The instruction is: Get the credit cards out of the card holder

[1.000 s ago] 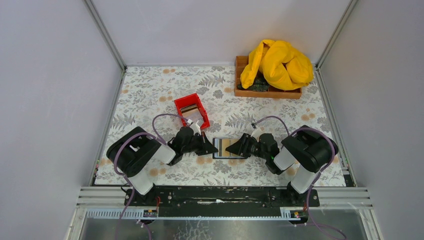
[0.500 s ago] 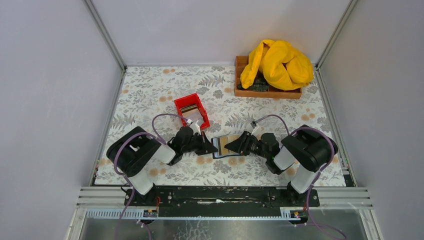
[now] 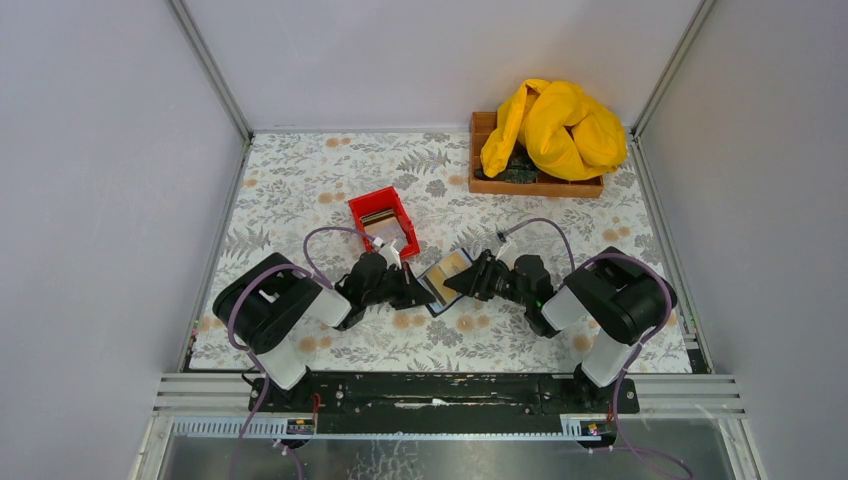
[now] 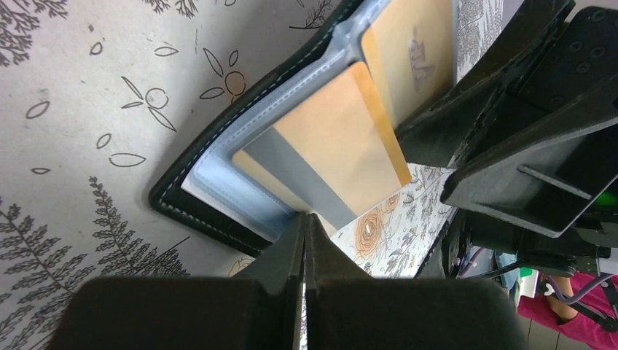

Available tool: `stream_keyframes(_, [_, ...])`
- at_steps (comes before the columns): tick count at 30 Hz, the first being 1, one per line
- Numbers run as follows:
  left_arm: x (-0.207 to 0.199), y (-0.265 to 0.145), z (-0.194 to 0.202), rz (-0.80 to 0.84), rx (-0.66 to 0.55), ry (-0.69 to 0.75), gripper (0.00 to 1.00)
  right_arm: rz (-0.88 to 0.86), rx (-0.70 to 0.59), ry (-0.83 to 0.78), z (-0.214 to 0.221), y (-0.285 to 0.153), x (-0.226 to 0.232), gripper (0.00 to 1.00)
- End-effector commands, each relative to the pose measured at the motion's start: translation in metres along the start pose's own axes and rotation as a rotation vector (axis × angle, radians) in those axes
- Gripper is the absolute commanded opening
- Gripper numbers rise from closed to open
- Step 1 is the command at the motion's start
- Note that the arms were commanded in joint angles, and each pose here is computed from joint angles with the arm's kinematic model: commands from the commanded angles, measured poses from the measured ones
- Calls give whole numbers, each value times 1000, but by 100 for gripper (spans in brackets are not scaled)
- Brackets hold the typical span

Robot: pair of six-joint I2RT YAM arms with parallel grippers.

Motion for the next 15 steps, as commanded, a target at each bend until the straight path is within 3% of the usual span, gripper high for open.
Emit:
stream_keyframes(1, [3,6,3,-19,23,18,0,-18,120,-36,18,6,7,44])
stream_keyframes(15, [5,9,2,-17,22,11,0,-3,144,-51,33,-13,10,44])
Point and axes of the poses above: each gripper's point midway between its finger pads, its own y axis out along the fingers, its own x axis along the line the jaws close on, z = x × y, the point moved 3 cm from there along -y, back along the fingers, and after that the axes turned 6 degrees about -y, right-handed, at the moved point
